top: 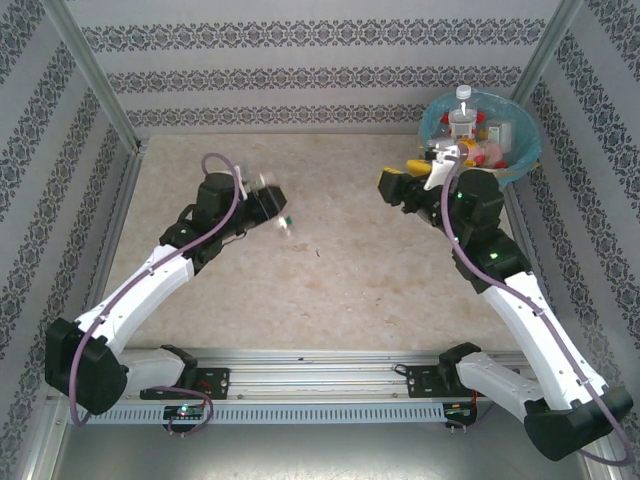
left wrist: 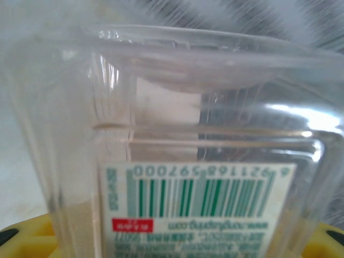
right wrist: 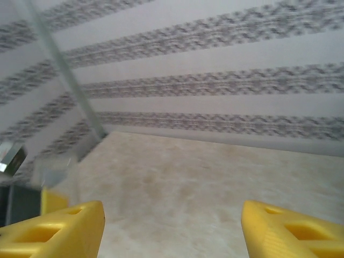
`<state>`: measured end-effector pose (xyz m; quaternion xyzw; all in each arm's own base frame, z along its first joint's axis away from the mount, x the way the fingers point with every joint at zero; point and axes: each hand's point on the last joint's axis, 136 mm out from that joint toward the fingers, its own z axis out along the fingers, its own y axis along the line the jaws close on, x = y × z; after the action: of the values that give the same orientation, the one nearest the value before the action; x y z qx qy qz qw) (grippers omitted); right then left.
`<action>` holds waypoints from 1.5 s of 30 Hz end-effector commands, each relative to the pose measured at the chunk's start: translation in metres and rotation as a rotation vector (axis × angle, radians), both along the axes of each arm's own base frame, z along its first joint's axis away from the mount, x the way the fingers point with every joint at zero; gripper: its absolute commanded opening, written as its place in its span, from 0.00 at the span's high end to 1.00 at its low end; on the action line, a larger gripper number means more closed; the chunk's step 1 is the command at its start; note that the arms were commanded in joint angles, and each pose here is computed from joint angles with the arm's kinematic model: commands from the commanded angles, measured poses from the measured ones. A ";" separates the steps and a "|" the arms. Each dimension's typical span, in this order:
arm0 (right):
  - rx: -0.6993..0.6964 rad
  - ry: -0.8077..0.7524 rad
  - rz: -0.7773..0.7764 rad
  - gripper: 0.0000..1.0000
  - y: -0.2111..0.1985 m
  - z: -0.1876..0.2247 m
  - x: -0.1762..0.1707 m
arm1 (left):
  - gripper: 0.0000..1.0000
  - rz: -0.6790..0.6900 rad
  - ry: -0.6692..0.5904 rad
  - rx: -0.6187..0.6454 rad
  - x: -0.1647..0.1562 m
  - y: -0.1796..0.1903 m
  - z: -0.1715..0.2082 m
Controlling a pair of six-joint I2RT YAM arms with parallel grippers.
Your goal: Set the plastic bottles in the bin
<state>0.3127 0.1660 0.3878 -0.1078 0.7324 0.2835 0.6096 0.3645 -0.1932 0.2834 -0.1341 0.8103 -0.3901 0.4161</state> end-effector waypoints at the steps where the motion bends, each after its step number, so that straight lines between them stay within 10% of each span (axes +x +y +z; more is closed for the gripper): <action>1: 0.077 -0.188 0.161 0.32 0.042 0.032 -0.011 | 0.56 0.080 -0.259 -0.249 0.028 0.000 0.090; 10: 0.088 -0.348 0.363 0.32 0.107 0.021 -0.034 | 0.56 -0.148 -0.375 -0.588 0.026 -0.047 0.158; 26: -0.001 -0.548 0.126 0.31 0.082 0.018 -0.037 | 0.57 -0.464 -0.608 -0.679 -0.034 -0.089 0.199; 38: 0.019 -0.609 0.170 0.52 0.077 0.038 -0.059 | 0.62 -0.477 -0.517 -0.818 -0.020 -0.107 0.174; 45: 0.018 -0.597 0.142 0.42 0.077 0.041 -0.049 | 0.62 -0.497 -0.496 -0.801 -0.019 -0.115 0.168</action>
<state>0.2748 0.2377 0.4000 -0.2239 0.5472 0.2668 0.7611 0.3528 -0.3033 0.4427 -0.0055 0.4982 -0.7664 0.4056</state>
